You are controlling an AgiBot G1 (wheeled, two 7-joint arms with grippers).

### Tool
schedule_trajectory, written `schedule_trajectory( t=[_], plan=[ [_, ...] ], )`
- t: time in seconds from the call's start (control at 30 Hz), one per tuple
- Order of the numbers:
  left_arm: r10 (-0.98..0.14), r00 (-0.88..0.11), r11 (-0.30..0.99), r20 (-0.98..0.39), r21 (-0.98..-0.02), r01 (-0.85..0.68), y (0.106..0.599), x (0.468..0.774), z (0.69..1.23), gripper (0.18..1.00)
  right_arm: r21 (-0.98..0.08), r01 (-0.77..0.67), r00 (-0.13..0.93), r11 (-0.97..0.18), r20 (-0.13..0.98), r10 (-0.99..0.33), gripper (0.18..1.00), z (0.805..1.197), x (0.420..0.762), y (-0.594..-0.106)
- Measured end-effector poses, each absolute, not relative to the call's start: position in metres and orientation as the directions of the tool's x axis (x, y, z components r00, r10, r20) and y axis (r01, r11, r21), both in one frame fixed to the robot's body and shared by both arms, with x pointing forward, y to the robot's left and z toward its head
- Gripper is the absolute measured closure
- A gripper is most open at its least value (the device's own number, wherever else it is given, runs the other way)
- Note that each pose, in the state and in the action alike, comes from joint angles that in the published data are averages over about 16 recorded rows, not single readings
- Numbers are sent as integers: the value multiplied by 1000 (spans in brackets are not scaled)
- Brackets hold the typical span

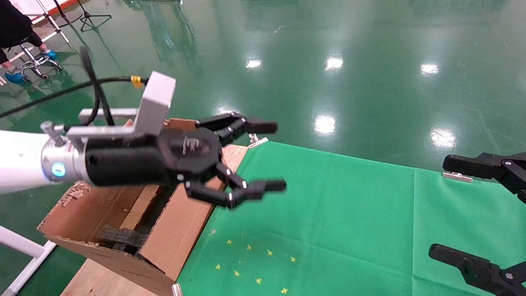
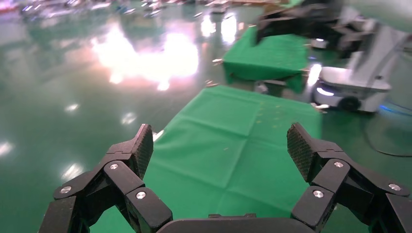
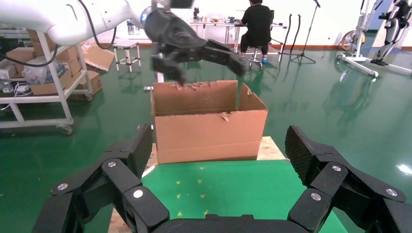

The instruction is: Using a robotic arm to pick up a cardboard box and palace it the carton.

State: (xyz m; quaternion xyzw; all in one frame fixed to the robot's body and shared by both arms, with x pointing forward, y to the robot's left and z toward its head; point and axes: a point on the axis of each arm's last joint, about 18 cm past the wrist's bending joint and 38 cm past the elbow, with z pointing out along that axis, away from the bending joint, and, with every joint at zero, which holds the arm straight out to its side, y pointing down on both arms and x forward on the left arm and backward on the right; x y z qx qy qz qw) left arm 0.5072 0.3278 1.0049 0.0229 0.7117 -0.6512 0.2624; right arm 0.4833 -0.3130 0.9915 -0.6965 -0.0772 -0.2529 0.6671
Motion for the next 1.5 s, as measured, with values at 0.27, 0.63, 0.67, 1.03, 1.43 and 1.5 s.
schedule_trajectory(
  t=[0.27, 0.63, 0.67, 1.03, 1.43, 1.5],
  plan=[
    [-188, -862, 116, -470, -883, 456, 302, 478, 993, 183, -890, 445, 860, -98, 455, -230, 178, 992, 483, -313],
    [-152, -860, 100, -487, -873, 477, 295, 468, 990, 183, -890, 445, 860, -98, 455, -230, 178, 992, 483, -313],
    [-154, -860, 100, -486, -874, 476, 295, 469, 990, 183, -890, 445, 860, -98, 455, -230, 178, 992, 483, -313],
    [-169, -861, 108, -480, -877, 468, 298, 473, 991, 183, -890, 445, 860, -98, 455, -230, 178, 992, 483, -313],
    [-176, -861, 111, -478, -878, 465, 300, 475, 992, 183, -890, 445, 860, -98, 455, -230, 178, 992, 483, -313],
    [-177, -861, 111, -478, -878, 465, 300, 475, 992, 183, -890, 445, 860, -98, 455, -230, 178, 992, 483, -313]
  ],
)
